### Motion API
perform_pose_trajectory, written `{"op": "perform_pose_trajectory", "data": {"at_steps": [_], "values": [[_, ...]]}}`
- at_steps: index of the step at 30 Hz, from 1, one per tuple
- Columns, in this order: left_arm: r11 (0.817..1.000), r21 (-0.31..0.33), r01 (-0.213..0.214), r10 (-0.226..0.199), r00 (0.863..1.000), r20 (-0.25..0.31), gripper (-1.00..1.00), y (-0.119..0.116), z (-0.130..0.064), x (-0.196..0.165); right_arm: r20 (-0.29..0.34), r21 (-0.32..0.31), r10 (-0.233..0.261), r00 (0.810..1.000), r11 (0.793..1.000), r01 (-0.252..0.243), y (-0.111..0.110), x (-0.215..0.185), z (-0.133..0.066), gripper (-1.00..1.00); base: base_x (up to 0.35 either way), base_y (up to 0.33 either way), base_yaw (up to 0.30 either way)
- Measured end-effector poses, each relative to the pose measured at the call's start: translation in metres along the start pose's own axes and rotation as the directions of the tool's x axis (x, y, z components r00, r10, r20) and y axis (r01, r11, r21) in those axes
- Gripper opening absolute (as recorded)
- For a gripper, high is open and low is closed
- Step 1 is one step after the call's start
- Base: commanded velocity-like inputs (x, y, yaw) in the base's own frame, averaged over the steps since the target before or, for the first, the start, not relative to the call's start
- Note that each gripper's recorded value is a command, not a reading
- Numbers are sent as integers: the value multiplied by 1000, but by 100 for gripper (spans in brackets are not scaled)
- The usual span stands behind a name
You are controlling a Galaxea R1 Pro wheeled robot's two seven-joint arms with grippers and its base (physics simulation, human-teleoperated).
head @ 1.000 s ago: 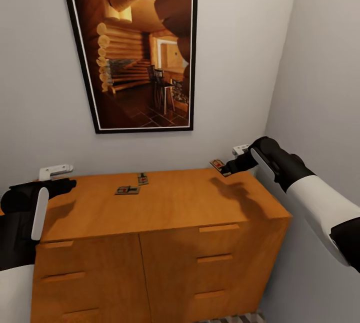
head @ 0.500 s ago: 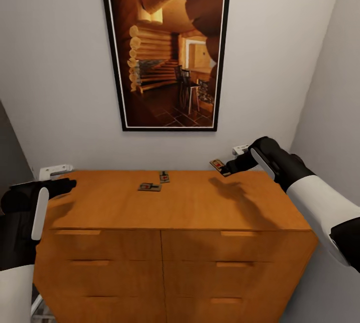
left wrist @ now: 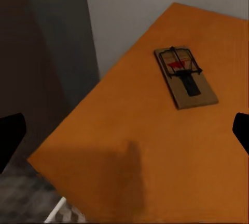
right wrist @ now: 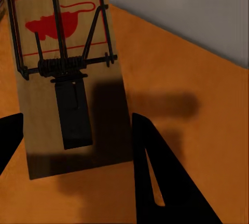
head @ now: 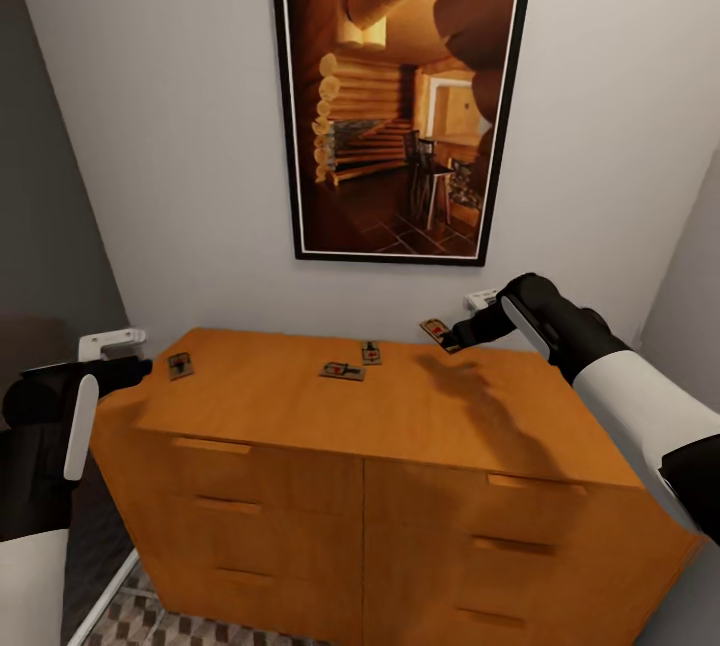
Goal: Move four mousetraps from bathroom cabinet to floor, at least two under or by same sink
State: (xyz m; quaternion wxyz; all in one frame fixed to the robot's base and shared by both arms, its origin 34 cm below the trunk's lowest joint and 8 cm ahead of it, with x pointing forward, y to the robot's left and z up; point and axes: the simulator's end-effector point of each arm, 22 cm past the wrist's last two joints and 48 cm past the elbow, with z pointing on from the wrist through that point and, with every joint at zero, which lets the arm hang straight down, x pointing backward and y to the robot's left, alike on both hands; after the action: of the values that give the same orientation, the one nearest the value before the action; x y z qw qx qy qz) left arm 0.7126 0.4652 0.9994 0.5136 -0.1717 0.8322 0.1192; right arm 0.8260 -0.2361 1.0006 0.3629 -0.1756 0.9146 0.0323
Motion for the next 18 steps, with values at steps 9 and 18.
{"op": "perform_pose_trajectory", "data": {"at_steps": [9, 18], "values": [[1000, 8, -5, 5, 1000, -1, 100, -5, 0, 1, 0, 1, 0, 1000, 1000, 0, 0, 0, 0, -100, 0, 0, 127], [995, 96, -22, 28, 998, -62, 100, -65, 6, 25, -1, -1, 2, 1000, 1000, -2, 0, 0, 0, -100, 0, 0, 9]]}}
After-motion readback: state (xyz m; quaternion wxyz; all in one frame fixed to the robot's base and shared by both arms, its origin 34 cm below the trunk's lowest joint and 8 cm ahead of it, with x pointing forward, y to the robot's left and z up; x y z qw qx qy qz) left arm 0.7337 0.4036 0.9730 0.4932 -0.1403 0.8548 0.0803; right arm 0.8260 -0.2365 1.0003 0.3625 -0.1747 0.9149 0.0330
